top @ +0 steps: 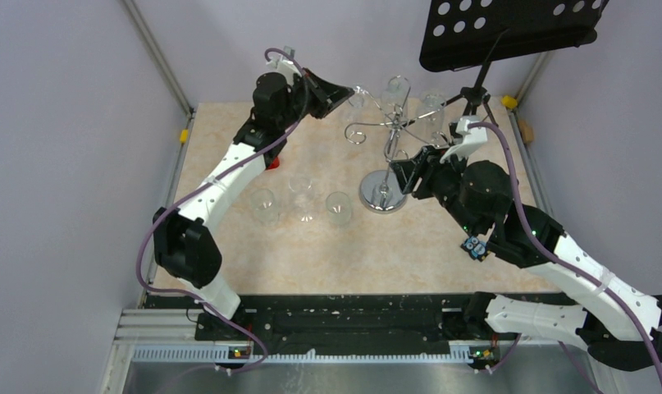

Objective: Take the wine glass off the wine glass rack

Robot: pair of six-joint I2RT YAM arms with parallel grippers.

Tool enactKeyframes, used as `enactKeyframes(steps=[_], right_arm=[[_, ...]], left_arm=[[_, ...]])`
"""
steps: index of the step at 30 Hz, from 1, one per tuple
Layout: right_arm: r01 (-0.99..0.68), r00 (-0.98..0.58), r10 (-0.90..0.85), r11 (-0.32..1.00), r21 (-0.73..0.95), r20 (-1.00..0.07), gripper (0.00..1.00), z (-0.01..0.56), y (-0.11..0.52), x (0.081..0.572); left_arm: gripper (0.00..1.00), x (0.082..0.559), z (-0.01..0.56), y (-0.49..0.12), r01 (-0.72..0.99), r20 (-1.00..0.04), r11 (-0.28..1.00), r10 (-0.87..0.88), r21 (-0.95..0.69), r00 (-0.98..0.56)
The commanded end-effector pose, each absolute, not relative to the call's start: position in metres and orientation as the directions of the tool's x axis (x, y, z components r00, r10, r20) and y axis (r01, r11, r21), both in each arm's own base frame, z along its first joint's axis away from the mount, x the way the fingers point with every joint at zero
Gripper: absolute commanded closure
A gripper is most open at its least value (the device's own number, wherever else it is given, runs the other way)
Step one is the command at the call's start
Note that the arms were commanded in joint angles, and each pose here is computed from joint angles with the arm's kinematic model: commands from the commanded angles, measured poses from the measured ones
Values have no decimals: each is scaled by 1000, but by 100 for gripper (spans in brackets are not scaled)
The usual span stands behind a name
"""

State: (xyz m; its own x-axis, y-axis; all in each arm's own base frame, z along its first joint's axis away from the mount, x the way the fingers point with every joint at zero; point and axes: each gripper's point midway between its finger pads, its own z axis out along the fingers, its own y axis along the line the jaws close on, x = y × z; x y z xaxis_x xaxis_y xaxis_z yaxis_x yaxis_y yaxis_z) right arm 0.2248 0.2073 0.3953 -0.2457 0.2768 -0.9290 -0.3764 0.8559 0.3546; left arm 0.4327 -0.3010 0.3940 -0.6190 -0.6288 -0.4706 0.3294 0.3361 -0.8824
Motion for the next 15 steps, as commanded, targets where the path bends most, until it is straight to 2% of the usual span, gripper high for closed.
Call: enactKeyframes(steps=[1,5,11,15], right_arm=[[-387,-222,329,834,392,-918,53,408,207,224],[-387,-221,330,834,393,-918,53,408,207,225],[-386,-214,336,834,395,-917,54,411,204,223],[-390,-212,337,832,396,-917,54,412,204,223]], left_arm=[[100,417,470,-291,497,-483,214,-710,-841,-513],[100,426,473,-292,507,-478,206,-727,-837,-493],[100,439,473,-286,488,-499,268,-747,-831,-439],[100,440,474,-293,511,-499,240,-733,-825,-462]])
